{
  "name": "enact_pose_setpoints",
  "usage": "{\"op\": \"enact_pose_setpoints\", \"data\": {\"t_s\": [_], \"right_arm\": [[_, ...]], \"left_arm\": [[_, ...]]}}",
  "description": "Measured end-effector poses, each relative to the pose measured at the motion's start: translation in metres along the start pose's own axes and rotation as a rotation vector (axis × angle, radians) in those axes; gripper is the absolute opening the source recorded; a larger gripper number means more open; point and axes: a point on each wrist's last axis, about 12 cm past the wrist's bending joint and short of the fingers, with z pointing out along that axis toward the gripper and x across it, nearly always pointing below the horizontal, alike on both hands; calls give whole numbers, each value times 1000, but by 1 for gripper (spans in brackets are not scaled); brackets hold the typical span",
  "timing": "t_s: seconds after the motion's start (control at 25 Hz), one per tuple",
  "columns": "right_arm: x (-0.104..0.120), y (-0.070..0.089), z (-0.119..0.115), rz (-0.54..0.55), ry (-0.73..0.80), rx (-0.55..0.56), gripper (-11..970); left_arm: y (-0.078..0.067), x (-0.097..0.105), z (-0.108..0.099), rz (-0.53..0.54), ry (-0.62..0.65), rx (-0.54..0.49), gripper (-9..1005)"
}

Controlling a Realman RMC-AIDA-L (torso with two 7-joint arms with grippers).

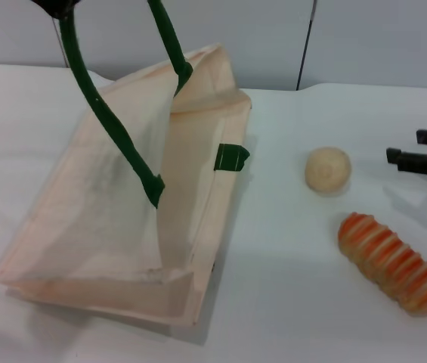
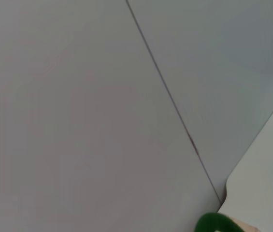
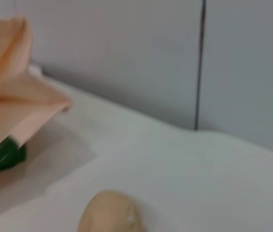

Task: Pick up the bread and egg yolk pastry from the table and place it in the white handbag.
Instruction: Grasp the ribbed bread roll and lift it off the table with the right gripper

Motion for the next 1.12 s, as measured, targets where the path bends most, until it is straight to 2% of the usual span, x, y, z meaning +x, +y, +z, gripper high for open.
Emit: {"op": "enact_pose_setpoints", "data": {"t_s": [0.36,0.96,1.12], "right_arm": [[-26,16,-16,-46,157,-122,734],[-40,42,-24,-110,336,-146,732],[-40,54,-20,-156,415,-147,731]], "left_arm": [[1,0,0,1,3,-6,124],[1,-2,1,17,-9,-7,124],[1,-1,1,17,-5,-11,124]]}}
